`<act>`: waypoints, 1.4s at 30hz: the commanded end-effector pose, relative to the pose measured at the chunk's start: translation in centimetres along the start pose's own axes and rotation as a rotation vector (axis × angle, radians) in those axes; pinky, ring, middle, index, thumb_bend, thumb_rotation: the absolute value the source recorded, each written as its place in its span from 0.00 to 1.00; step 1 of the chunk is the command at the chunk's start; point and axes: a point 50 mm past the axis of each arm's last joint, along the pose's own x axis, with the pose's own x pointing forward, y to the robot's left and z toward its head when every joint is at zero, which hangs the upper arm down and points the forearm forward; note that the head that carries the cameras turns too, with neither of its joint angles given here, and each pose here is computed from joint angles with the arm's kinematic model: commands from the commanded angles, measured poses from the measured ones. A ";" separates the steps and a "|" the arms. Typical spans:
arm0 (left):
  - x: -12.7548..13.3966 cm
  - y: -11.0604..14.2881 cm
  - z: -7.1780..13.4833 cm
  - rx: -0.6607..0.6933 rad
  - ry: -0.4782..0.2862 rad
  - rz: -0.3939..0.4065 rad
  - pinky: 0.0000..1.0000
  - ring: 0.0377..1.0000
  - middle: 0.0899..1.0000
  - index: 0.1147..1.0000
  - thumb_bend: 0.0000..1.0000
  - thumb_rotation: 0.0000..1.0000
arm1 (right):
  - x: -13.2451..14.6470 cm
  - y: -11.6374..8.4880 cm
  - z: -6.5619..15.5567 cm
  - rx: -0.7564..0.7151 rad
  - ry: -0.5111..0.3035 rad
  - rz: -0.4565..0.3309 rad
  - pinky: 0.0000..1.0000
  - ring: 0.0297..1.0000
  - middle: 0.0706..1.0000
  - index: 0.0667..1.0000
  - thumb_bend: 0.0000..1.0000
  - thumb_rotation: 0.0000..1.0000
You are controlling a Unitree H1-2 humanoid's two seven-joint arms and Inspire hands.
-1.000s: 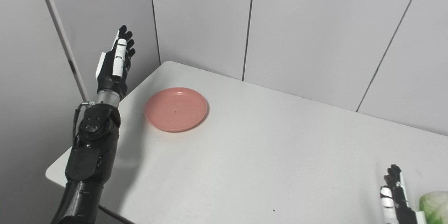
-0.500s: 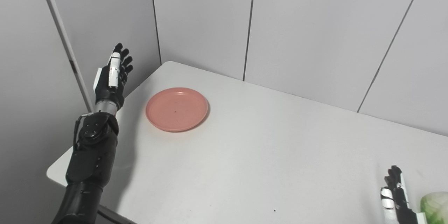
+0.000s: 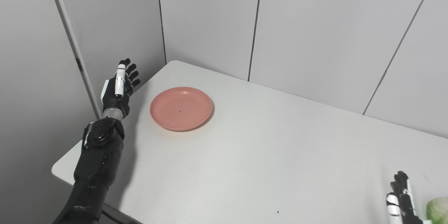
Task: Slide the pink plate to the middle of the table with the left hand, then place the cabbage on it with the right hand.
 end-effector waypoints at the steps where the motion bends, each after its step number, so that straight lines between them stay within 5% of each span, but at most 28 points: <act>1: 1.9 -0.3 3.1 -0.007 -0.098 -0.005 0.89 0.90 0.90 0.89 0.41 1.00 | -1.3 -0.1 -1.2 0.004 0.056 -0.009 1.00 1.00 1.00 1.00 0.16 1.00; 42: 1.2 -2.4 -4.2 -0.062 0.143 -0.143 0.90 0.91 0.91 0.89 0.40 1.00 | -1.4 0.3 -0.5 0.015 0.074 -0.002 1.00 1.00 1.00 1.00 0.15 1.00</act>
